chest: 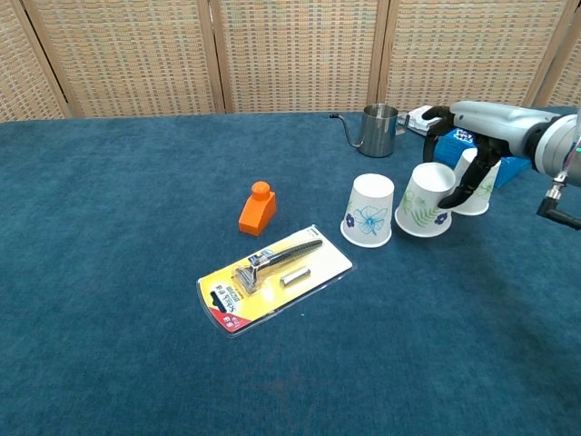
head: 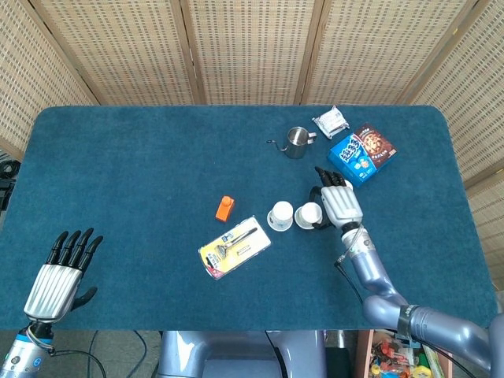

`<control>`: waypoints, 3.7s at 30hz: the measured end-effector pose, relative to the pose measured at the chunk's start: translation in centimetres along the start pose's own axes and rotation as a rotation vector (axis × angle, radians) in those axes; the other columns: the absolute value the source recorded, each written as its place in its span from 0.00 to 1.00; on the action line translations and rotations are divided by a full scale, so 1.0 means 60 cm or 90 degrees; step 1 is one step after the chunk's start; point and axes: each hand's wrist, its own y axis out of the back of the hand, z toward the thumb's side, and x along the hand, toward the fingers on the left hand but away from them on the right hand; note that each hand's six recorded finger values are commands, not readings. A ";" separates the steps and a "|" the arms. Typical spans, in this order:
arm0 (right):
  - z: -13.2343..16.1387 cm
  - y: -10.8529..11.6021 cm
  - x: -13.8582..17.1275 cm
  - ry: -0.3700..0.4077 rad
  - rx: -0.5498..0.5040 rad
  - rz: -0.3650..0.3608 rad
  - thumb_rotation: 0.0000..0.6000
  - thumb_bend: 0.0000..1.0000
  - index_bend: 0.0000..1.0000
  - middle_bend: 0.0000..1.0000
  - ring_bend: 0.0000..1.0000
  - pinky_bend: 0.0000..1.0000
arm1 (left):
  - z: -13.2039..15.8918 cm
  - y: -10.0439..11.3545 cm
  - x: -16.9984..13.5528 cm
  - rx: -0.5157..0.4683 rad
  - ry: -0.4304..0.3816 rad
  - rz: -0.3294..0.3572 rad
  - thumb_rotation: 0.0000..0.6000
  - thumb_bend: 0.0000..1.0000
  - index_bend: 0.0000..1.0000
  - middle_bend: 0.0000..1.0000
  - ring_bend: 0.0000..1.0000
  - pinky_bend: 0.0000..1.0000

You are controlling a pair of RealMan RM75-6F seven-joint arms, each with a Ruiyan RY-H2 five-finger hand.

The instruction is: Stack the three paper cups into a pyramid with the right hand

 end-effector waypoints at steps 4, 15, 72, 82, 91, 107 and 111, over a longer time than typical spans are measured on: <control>0.000 -0.007 -0.005 -0.002 -0.004 0.005 1.00 0.06 0.53 0.00 0.00 0.00 | 0.001 -0.002 0.000 0.000 -0.001 -0.004 1.00 0.20 0.00 0.00 0.00 0.00; 0.005 -0.016 -0.014 0.000 -0.011 0.001 1.00 0.06 0.39 0.00 0.00 0.00 | 0.001 -0.004 0.001 0.000 -0.002 -0.006 1.00 0.20 0.00 0.00 0.00 0.00; -0.122 0.050 -0.060 -0.105 0.125 0.005 1.00 0.06 0.31 0.00 0.00 0.00 | 0.007 -0.018 0.005 0.017 -0.002 -0.017 1.00 0.20 0.00 0.00 0.00 0.00; -0.129 0.045 -0.071 -0.113 0.132 0.003 1.00 0.06 0.39 0.00 0.00 0.00 | 0.006 -0.019 0.006 0.017 0.000 -0.019 1.00 0.20 0.00 0.00 0.00 0.00; -0.136 0.032 -0.078 -0.114 0.132 0.004 1.00 0.06 0.49 0.00 0.00 0.00 | 0.008 -0.023 0.008 0.020 -0.002 -0.023 1.00 0.20 0.00 0.00 0.00 0.00; -0.110 0.040 -0.078 -0.090 0.141 -0.011 1.00 0.06 0.51 0.00 0.00 0.00 | 0.003 -0.021 0.007 0.014 0.001 -0.020 1.00 0.20 0.00 0.00 0.00 0.00; -0.110 0.055 -0.078 -0.091 0.147 -0.021 1.00 0.06 0.51 0.00 0.00 0.00 | 0.003 -0.020 0.007 0.013 0.000 -0.019 1.00 0.20 0.00 0.00 0.00 0.00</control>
